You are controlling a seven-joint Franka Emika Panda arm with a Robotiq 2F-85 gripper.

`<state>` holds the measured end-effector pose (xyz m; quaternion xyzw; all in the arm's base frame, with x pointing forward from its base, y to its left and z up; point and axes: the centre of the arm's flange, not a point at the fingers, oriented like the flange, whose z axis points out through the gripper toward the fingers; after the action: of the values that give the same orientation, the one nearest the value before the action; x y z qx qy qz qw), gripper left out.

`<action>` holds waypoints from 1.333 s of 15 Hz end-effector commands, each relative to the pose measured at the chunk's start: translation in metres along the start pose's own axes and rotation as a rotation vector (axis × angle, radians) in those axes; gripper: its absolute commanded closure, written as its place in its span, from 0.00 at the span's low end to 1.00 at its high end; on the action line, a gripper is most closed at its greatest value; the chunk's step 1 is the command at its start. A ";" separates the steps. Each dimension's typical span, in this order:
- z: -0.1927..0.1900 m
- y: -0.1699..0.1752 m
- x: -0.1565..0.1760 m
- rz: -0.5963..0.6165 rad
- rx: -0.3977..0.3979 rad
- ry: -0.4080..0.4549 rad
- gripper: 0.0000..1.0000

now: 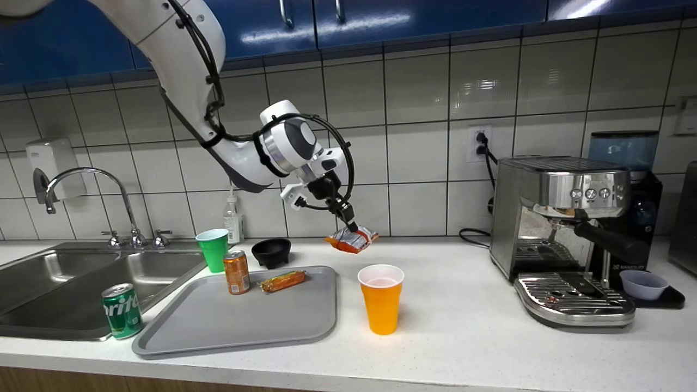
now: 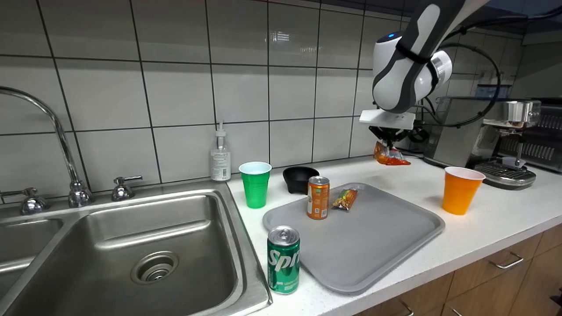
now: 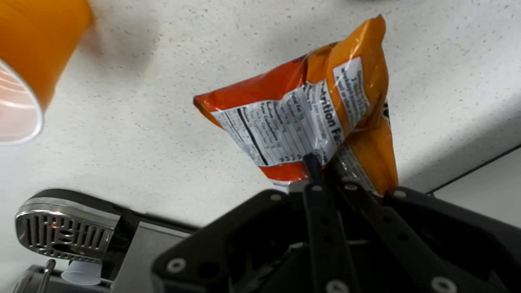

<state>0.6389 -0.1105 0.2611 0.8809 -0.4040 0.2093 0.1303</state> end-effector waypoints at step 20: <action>-0.049 0.021 -0.141 -0.401 0.093 -0.109 1.00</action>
<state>0.5372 -0.0189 0.2413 0.9495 -0.2467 0.1569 0.1143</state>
